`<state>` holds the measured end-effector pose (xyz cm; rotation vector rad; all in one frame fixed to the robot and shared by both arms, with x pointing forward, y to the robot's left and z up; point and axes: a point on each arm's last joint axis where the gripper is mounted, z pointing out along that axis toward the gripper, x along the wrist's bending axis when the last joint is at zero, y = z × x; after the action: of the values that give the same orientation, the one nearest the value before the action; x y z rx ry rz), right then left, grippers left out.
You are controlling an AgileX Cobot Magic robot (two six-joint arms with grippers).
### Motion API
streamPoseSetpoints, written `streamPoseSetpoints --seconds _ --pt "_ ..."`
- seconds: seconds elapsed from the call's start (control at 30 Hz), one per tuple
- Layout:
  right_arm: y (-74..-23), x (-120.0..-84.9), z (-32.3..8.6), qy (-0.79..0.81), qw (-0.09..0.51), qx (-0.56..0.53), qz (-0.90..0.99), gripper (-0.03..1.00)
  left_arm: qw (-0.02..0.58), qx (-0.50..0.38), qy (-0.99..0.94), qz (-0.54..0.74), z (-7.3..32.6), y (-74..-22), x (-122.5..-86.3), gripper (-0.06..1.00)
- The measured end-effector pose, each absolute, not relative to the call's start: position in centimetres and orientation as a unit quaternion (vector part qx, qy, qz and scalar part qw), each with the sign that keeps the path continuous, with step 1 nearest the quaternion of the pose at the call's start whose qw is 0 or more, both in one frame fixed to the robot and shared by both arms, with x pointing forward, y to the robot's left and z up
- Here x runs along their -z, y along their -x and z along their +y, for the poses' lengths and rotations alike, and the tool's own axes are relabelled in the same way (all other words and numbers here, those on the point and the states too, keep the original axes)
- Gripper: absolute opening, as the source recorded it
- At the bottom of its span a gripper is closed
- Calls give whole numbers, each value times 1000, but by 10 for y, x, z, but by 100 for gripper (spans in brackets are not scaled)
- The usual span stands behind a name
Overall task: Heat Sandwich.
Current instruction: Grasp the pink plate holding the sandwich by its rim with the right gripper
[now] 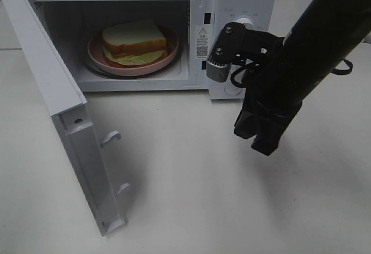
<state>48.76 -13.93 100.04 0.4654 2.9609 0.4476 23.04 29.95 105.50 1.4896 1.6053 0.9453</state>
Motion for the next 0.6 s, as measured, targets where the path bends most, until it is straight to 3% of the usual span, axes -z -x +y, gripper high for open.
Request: streamPoseSetpoints --seconds 0.43,0.57,0.6 --pt "-491 -1001 -143 171 107 -95 975 10 369 -368 -580 625 300 -230 -1055 96" --pt "-492 -1001 -144 209 116 -84 967 15 369 -368 -580 625 300 -230 -1055 96" --pt "-494 -1002 -144 217 128 -81 964 22 369 -368 -580 625 300 -230 -1055 96"
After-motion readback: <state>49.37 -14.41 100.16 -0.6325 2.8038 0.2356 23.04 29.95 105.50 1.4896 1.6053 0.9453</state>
